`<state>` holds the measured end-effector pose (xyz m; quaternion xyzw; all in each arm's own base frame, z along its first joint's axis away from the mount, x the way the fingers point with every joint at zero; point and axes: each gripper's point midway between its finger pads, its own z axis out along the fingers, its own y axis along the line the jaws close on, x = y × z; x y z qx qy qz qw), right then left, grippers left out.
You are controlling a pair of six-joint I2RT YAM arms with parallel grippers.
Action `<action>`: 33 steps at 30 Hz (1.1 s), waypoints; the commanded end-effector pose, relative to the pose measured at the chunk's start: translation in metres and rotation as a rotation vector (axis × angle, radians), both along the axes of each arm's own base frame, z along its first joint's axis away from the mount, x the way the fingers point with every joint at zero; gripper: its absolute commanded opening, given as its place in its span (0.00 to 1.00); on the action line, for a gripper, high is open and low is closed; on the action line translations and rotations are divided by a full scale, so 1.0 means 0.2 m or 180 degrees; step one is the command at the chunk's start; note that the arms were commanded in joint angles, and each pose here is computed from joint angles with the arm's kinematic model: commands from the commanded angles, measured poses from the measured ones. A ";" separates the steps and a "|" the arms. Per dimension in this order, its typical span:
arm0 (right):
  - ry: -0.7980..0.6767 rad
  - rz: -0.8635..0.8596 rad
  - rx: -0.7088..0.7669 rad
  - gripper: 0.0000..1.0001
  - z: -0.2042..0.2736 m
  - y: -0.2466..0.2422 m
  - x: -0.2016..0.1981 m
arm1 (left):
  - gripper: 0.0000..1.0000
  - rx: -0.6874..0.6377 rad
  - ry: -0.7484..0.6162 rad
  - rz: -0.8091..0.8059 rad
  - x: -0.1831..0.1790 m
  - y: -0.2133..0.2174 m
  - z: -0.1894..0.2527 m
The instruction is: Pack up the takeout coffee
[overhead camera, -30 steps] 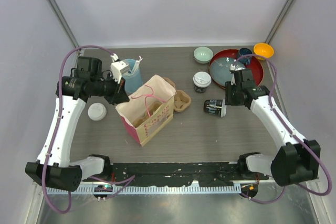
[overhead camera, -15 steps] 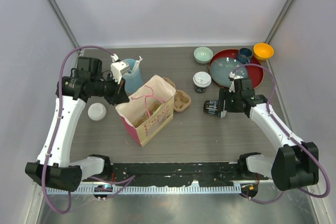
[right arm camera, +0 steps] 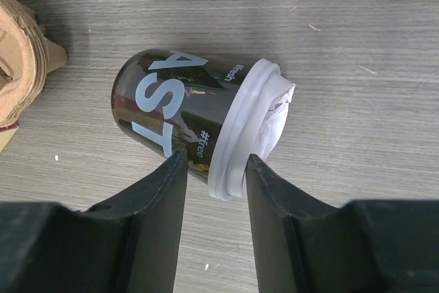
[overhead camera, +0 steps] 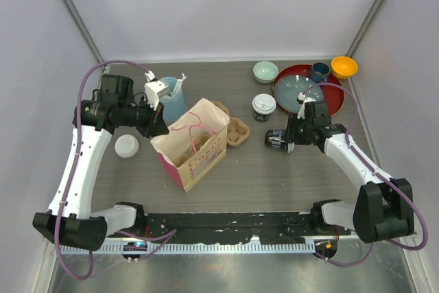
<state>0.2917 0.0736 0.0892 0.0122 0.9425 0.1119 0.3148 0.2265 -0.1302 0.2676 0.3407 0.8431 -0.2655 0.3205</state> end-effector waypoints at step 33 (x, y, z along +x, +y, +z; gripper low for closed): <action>-0.0277 0.0428 -0.0838 0.01 0.44 -0.01 0.05 | 0.00 -0.0007 -0.0200 -0.0064 0.00 -0.01 0.08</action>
